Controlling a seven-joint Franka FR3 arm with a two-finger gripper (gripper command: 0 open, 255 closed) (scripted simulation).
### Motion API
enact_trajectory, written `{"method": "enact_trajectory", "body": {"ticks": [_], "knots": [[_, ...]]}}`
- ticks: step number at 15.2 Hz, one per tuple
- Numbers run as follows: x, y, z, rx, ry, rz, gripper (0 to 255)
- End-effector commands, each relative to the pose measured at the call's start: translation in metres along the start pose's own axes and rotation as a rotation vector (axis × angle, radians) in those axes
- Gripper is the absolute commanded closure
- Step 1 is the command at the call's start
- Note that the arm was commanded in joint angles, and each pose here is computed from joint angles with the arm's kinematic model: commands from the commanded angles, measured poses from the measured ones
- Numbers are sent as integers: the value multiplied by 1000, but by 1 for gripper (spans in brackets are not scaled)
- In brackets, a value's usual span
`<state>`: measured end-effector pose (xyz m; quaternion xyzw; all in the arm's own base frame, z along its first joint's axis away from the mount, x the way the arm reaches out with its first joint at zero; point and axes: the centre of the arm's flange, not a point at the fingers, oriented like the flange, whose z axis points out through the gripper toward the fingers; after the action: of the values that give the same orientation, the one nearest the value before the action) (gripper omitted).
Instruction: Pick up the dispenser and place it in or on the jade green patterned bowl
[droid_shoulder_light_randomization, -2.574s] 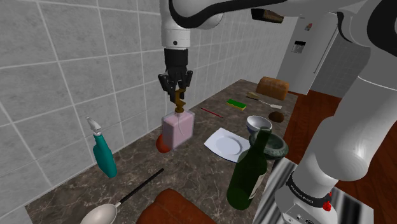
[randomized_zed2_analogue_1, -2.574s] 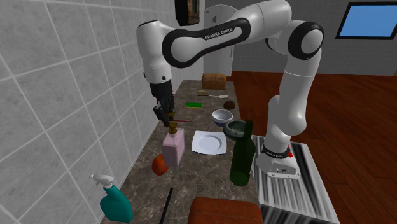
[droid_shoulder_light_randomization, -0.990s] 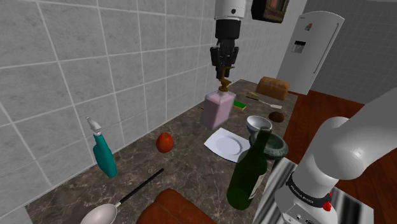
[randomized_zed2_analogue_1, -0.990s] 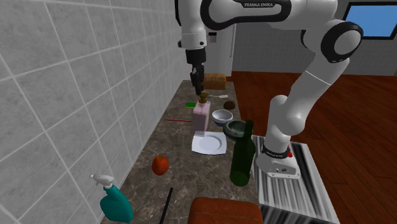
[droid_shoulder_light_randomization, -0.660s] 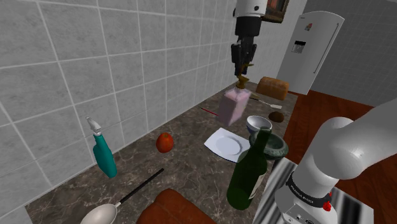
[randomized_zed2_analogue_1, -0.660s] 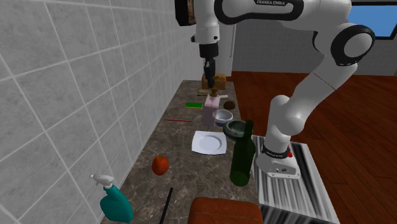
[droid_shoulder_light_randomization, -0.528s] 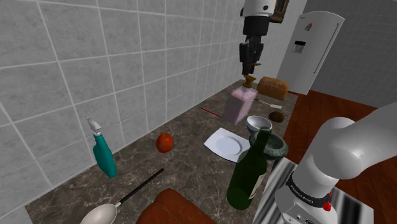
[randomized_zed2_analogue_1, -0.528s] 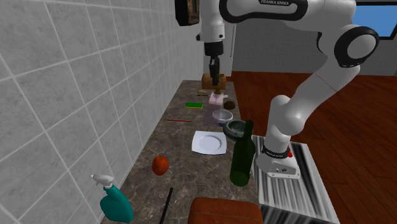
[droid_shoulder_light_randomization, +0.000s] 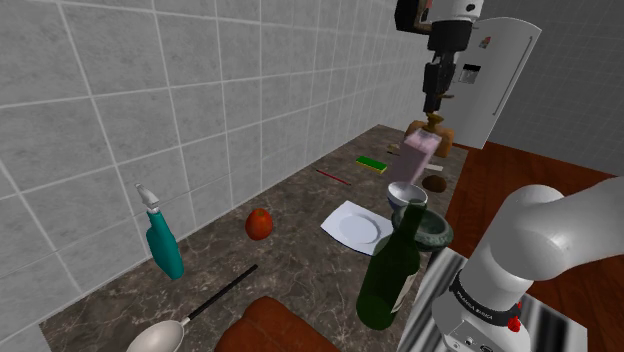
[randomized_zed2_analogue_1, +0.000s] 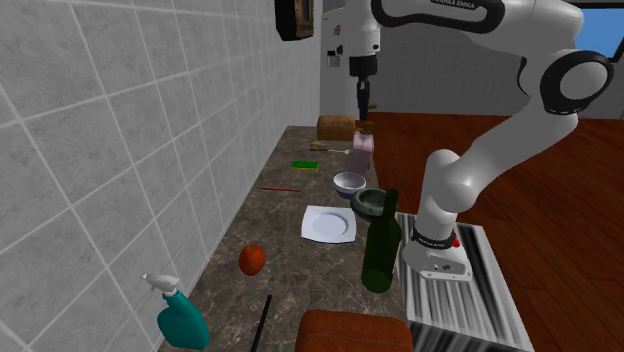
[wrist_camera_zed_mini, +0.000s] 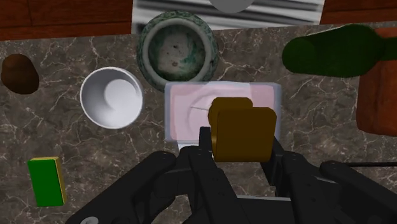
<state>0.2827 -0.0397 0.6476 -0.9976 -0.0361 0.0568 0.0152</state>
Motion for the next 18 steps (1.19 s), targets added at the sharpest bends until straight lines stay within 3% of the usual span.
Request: {"method": "enact_trajectory", "body": {"ticks": [1, 6, 18], "knots": [[-22, 21, -6, 0, 0, 0, 255], [-63, 67, -15, 0, 0, 0, 255], [-56, 69, 48, 0, 0, 0, 255]]}}
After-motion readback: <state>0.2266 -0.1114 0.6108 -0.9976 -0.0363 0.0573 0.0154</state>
